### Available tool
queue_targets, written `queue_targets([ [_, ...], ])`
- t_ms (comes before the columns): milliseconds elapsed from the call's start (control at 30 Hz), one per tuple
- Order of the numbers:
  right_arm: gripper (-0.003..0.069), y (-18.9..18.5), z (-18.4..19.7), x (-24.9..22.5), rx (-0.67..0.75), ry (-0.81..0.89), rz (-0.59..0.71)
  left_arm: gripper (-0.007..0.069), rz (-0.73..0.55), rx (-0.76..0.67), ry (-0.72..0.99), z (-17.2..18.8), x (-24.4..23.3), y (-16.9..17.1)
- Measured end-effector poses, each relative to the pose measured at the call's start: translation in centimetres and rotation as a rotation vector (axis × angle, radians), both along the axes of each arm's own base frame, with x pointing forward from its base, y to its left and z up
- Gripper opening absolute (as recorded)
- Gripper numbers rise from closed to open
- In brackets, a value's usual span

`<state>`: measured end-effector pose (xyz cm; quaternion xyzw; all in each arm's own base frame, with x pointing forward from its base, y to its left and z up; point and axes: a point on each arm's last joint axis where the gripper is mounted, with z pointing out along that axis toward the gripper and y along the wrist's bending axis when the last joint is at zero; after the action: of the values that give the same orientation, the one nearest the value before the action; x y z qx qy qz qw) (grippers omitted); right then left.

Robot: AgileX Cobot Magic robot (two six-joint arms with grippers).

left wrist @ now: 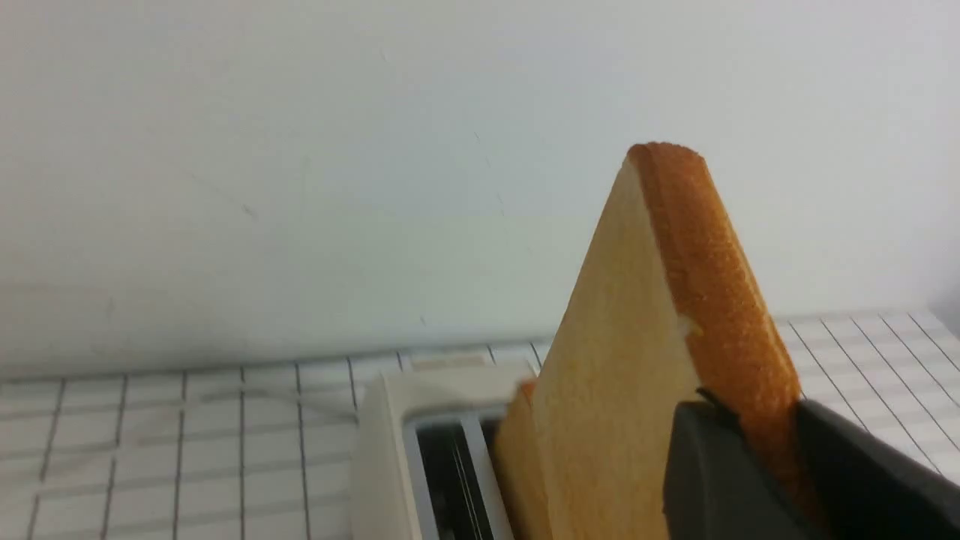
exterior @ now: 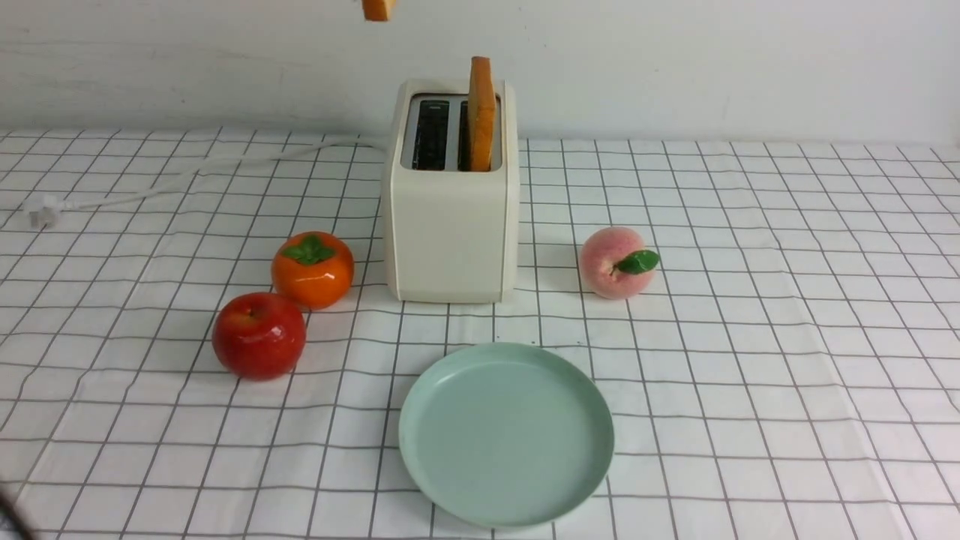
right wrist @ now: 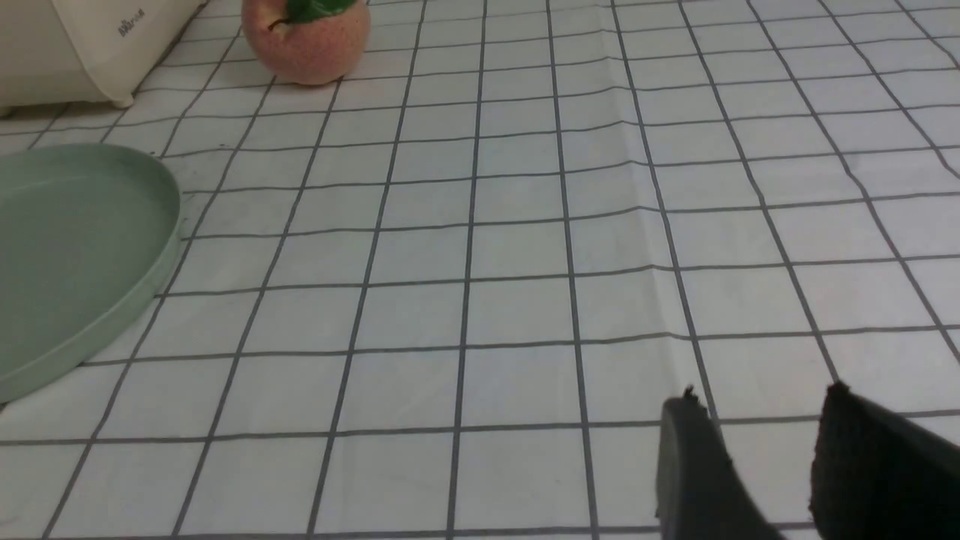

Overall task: Take toasted bread from bread machine on white checkered table place on plate.
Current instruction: 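Place the slice of bread on the plate with the left gripper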

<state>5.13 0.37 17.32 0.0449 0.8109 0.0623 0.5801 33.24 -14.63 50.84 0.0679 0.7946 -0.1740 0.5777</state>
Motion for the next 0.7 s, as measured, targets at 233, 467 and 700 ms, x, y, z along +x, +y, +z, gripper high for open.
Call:
queue_targets([
  [233, 0.0240, 0.0, 0.0, 0.0, 0.000, 0.000, 0.000, 0.0094, -0.333, -0.013, 0.418, -7.8, -6.8, -0.6],
  [467, 0.0240, 0.0, 0.0, 0.0, 0.000, 0.000, 0.000, 0.0094, -0.429, -0.275, 0.506, -20.4, -8.5, -1.7],
  [700, 0.0240, 0.0, 0.0, 0.0, 0.000, 0.000, 0.000, 0.0094, -0.384, -0.288, 0.449, -25.7, -5.8, -2.4],
])
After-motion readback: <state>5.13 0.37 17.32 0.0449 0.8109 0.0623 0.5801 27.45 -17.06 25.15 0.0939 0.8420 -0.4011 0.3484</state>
